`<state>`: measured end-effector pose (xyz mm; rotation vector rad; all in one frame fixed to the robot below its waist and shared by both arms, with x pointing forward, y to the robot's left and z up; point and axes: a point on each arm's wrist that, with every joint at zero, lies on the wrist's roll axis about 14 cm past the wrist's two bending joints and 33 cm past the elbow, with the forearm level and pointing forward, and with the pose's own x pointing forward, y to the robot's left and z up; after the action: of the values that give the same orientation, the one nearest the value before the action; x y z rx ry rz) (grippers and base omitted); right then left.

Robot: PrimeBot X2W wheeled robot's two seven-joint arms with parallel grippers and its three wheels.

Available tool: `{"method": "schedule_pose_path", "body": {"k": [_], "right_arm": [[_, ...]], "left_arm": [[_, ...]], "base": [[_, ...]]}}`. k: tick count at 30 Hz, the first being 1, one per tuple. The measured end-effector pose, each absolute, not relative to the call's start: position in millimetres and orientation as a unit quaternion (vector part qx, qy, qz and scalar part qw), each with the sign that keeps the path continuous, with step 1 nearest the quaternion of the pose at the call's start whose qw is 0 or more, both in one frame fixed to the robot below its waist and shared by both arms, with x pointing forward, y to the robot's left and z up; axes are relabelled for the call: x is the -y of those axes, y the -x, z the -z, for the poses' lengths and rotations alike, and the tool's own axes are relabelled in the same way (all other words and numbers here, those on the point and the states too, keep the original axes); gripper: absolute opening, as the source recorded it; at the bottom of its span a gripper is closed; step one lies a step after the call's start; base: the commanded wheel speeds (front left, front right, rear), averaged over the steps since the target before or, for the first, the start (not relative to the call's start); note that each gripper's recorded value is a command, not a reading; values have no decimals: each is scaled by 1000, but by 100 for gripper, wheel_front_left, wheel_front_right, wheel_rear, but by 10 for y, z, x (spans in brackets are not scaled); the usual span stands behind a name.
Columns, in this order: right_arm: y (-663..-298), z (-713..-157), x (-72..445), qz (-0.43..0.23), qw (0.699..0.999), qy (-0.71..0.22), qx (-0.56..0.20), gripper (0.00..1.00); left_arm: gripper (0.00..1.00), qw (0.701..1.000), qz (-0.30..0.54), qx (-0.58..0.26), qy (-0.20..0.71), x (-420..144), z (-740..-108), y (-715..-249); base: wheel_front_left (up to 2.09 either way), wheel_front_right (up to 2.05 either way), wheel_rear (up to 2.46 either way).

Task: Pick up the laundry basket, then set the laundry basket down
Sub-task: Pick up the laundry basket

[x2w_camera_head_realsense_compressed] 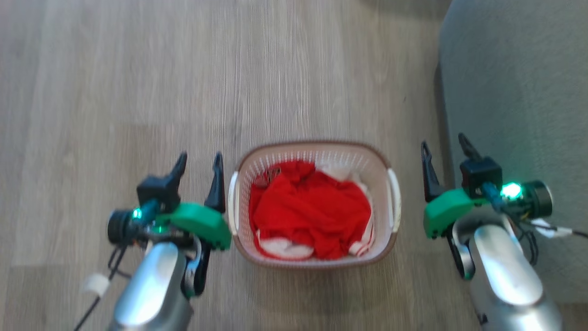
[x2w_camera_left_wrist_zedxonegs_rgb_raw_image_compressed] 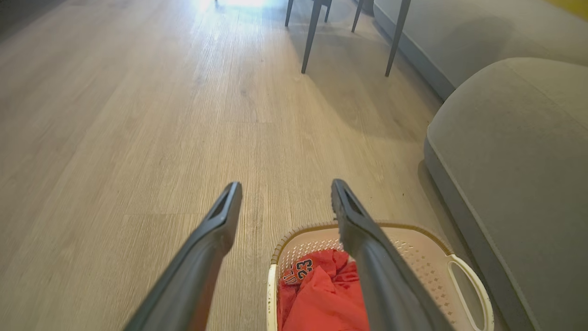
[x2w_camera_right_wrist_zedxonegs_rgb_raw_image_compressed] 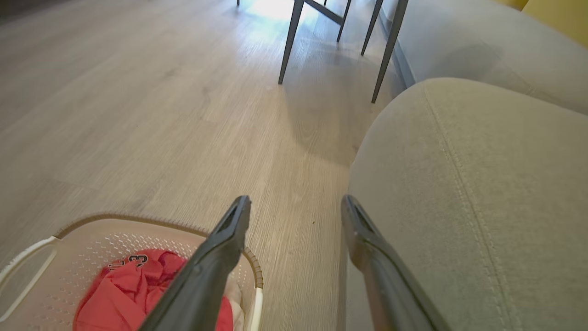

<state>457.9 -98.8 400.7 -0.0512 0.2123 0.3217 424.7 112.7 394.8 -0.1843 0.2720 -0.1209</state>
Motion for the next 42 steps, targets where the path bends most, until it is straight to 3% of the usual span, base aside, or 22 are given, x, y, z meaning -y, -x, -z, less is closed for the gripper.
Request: {"method": "schedule_pose_path", "body": {"k": [8, 19, 32, 42], "right_arm": [[-4785, -3324, 922, -171, 968, 24, -182, 100], [-4717, -2400, 772, -187, 932, -8, -311, 100], [-4561, -1738, 745, -196, 889, -5, -413, 100], [-4491, -1503, 705, -206, 869, -6, -450, 100]], "left_arm": [[100, 965, 79, -234, 88, -1056, -3213, -4401], [100, 927, 114, -347, 88, -961, -2410, -4311], [100, 884, 147, -435, 84, -882, -1837, -4182], [100, 856, 167, -482, 81, -812, -1590, -4111]], "base": [[0, 0, 0], [0, 0, 0], [0, 0, 0], [0, 0, 0]]}}
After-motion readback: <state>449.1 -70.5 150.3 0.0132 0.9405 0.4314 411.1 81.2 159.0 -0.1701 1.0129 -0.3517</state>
